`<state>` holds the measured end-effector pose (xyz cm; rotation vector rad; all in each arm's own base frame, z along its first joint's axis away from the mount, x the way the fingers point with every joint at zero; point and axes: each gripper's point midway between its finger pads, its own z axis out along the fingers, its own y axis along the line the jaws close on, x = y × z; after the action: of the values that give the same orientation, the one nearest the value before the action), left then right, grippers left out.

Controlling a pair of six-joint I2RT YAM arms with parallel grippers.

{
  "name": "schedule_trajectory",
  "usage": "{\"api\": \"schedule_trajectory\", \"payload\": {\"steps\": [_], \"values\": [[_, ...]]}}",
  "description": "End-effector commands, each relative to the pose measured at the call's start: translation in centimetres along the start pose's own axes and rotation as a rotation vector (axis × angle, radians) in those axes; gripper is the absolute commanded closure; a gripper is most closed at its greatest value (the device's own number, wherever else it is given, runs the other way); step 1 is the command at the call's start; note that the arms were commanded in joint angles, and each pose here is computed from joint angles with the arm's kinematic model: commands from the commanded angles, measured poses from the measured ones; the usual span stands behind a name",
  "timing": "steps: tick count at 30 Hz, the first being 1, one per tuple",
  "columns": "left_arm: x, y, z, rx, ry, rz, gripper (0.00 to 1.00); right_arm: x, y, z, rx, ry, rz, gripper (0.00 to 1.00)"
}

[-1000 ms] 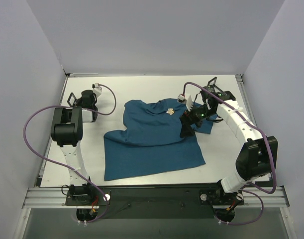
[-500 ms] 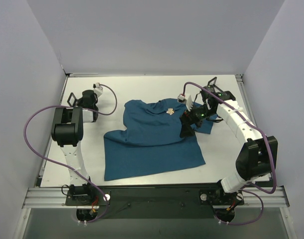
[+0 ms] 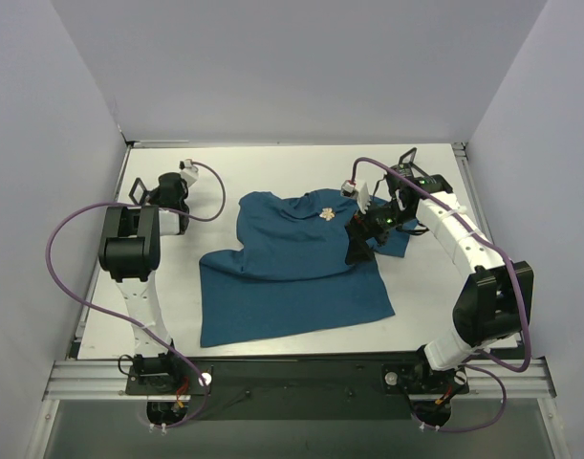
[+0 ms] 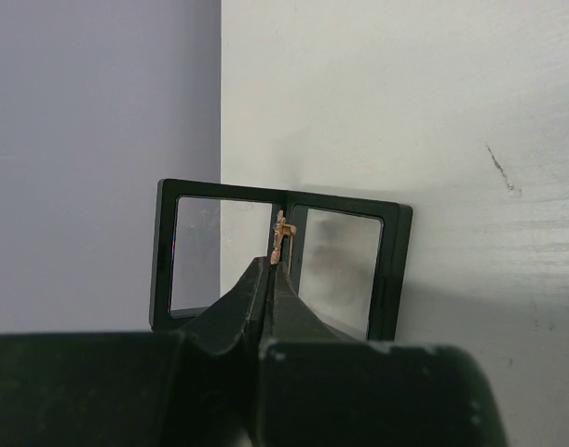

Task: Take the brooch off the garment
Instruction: Place the brooch in the brooch box.

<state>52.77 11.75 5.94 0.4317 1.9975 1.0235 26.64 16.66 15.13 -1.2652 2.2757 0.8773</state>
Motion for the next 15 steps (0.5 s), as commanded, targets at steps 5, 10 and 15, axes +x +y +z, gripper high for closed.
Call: {"api": "schedule_trajectory", "payload": {"steps": [5,10,15], "values": [[-0.58,-0.20,0.36,0.006,-0.015,-0.032,1.00,-0.50,0.79,-0.27,-0.037,-0.019,-0.014,0.00],[-0.36,-0.46,0.40,0.012,-0.009,-0.027,1.00,-0.42,0.76,-0.22,-0.037,-0.016,-0.011,0.00],[-0.31,-0.58,0.47,0.016,-0.005,-0.029,1.00,-0.42,0.71,-0.18,-0.037,-0.016,-0.014,0.00]]}}
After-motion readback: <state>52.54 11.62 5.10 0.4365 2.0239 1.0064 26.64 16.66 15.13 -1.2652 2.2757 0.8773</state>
